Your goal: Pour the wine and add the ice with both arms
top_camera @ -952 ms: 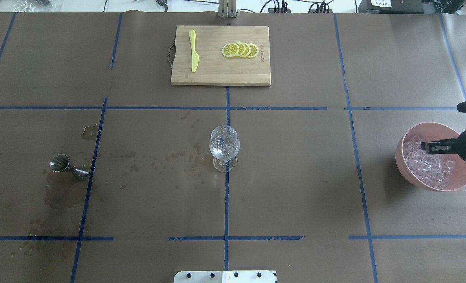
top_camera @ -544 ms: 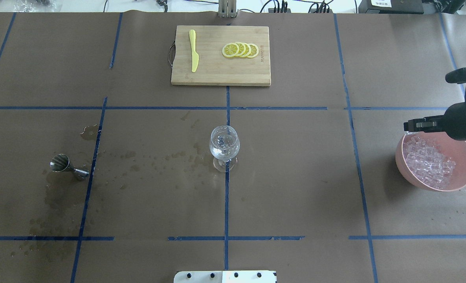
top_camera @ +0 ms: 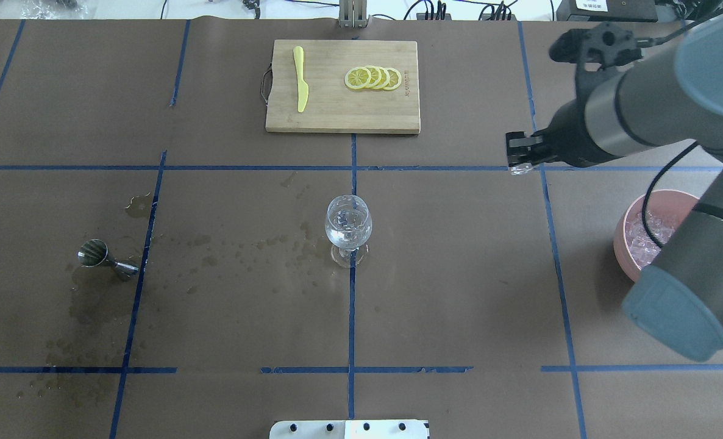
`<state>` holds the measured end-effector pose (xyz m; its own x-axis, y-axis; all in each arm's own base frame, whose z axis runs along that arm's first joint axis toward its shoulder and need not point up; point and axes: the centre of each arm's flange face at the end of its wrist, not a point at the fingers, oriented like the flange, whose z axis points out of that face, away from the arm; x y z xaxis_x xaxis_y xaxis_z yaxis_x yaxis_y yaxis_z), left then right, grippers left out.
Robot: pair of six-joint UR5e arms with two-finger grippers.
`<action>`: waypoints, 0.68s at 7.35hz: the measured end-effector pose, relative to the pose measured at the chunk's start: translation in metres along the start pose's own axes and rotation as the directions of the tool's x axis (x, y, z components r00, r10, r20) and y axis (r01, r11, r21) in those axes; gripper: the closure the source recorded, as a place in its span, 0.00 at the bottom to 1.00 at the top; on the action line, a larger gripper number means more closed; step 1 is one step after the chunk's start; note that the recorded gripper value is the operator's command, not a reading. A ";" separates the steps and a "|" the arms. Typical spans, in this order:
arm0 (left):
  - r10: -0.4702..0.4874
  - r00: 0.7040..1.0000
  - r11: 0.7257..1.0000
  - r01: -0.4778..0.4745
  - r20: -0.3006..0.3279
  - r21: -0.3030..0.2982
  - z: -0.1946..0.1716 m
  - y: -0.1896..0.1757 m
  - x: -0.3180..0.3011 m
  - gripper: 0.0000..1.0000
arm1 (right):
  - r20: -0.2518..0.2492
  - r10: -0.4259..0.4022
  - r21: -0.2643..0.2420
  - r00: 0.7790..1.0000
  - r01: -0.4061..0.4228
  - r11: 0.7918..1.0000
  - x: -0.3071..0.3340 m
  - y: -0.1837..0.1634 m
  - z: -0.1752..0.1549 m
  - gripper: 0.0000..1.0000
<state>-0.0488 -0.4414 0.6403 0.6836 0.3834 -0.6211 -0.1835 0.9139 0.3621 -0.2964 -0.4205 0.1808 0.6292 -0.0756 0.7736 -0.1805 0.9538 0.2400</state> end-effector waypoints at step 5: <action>0.000 1.000 1.000 0.000 0.000 0.001 -0.001 0.000 0.000 0.00 | -0.012 0.021 0.058 1.000 -0.021 0.998 -0.195 0.033 0.028 1.00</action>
<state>-0.0491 -0.4409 0.6399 0.6838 0.3833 -0.6209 -0.1830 0.9138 0.3626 -0.4466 -0.3829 0.0540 0.6339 -0.0520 0.7717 -0.2371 0.9366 0.2579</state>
